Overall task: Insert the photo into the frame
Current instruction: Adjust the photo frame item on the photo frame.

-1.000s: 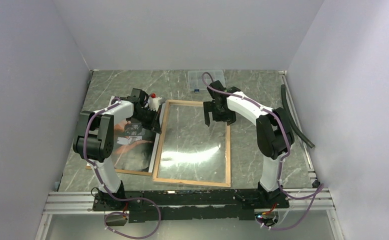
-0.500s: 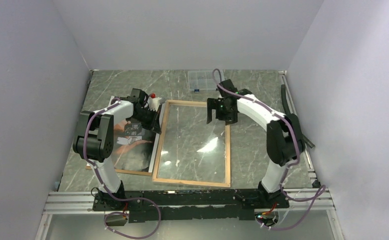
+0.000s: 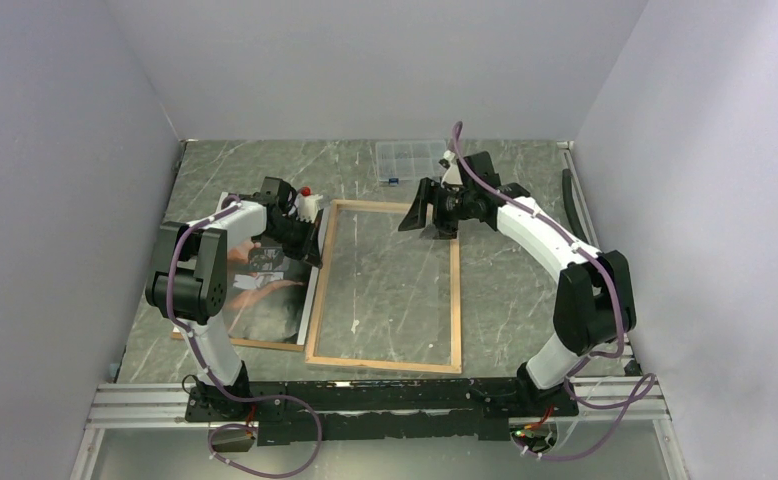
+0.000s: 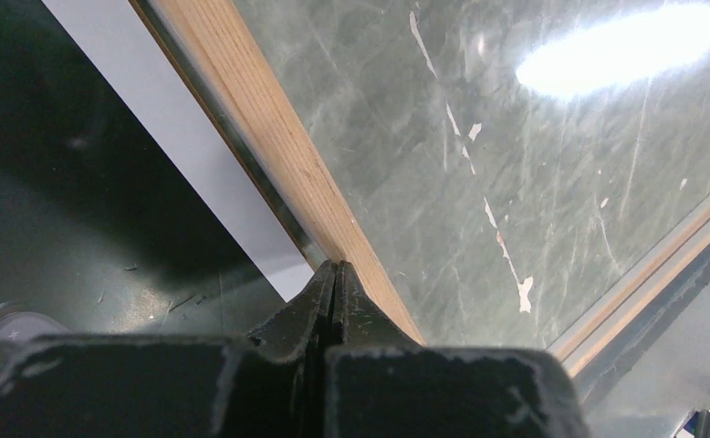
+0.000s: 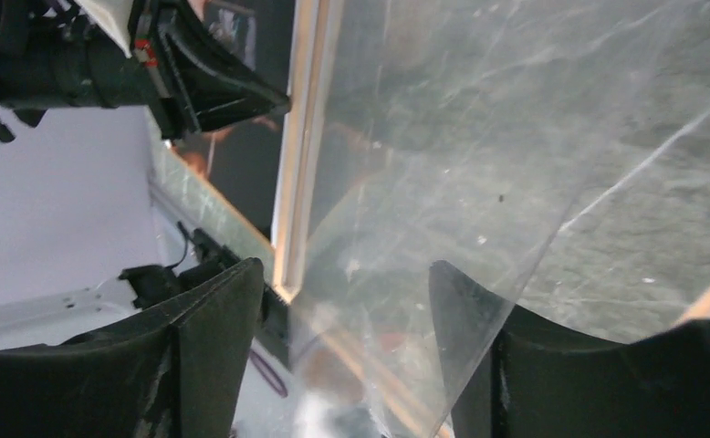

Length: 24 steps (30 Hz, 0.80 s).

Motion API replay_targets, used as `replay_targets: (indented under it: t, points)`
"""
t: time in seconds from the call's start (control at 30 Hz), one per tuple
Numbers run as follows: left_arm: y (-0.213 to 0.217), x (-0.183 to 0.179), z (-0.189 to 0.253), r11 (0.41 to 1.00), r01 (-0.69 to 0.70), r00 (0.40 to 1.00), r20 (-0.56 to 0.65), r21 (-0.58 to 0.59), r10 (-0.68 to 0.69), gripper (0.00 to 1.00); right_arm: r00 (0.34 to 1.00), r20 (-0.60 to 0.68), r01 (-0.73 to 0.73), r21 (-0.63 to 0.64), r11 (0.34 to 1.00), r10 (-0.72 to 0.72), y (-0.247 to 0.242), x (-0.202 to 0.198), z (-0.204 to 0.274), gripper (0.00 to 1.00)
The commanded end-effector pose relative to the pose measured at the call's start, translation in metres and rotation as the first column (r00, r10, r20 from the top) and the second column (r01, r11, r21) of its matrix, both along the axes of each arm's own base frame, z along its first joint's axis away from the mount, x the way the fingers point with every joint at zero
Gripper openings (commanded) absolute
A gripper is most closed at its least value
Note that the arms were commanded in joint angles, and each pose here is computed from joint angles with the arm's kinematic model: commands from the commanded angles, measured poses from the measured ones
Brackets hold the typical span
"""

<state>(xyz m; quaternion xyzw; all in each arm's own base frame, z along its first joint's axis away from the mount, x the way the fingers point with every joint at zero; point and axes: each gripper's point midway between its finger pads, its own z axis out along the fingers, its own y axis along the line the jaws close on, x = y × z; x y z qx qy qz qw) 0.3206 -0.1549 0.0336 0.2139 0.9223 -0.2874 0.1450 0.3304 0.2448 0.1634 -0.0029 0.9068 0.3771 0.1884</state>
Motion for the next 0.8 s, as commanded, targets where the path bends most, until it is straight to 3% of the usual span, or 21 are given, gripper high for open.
replay_targets:
  t: [0.0, 0.1, 0.37, 0.77]
  points:
    - [0.005, -0.021, -0.013, 0.998, 0.037, 0.997, -0.063, 0.043, -0.034, 0.03, 0.998, 0.043, -0.045, 0.149, 0.988, 0.039, 0.013, -0.004, 0.035, 0.66]
    - [0.005, -0.020, -0.012, 0.998, 0.036, 0.998, -0.061, 0.044, -0.033, 0.03, 0.998, 0.044, -0.049, 0.174, 0.984, 0.041, 0.014, -0.005, 0.037, 0.60]
    - [0.006, -0.021, -0.012, 0.998, 0.038, 0.998, -0.060, 0.047, -0.035, 0.03, 0.998, 0.032, -0.061, 0.251, 0.966, 0.055, 0.021, -0.011, 0.036, 0.59]
    - [0.006, -0.023, -0.014, 0.998, 0.041, 0.997, -0.073, 0.043, -0.038, 0.03, 1.000, 0.010, 0.013, 0.292, 0.956, -0.017, 0.019, -0.014, 0.020, 0.38]
